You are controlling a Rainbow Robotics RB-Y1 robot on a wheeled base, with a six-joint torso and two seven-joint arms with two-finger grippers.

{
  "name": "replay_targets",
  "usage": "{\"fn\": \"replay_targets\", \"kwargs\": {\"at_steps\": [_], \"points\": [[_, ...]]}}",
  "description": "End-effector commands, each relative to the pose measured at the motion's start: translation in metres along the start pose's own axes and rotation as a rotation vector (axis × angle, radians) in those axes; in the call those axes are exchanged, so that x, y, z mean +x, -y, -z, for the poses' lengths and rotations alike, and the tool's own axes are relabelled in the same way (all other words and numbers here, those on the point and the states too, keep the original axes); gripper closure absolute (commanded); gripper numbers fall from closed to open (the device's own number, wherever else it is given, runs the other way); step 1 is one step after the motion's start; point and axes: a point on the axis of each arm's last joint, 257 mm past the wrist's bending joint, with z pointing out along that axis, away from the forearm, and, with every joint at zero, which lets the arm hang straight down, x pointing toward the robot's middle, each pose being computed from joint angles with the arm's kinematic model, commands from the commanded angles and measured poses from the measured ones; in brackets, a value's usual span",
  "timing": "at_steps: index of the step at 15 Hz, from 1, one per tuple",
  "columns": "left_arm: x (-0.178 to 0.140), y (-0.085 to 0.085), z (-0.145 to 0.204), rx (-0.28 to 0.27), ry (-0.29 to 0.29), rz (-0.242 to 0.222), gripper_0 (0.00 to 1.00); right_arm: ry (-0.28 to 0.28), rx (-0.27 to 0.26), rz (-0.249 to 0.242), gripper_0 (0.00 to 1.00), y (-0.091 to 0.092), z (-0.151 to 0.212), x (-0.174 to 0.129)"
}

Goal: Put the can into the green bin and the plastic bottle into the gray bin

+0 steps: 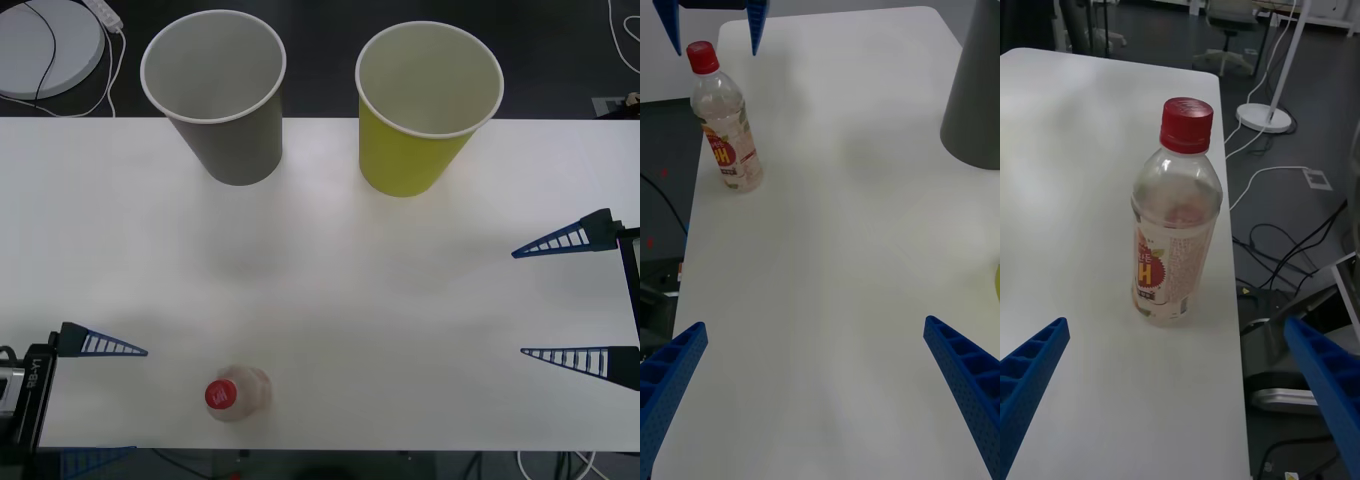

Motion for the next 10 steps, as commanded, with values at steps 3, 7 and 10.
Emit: {"fn": "replay_targets", "kwargs": {"at_steps": [3,7,10], "points": [[0.003,0.004,-0.022,-0.011,0.020,-0.017,0.00,0.000,0.000,0.000,0.00,0.000,0.000,0.000],[0.005,0.006,-0.040,-0.026,0.035,-0.022,0.00,0.000,0.000,0.000,0.00,0.000,0.000,0.000],[0.003,0.004,-0.051,-0.037,0.050,-0.025,0.00,0.000,0.000,0.000,0.00,0.000,0.000,0.000]]}}
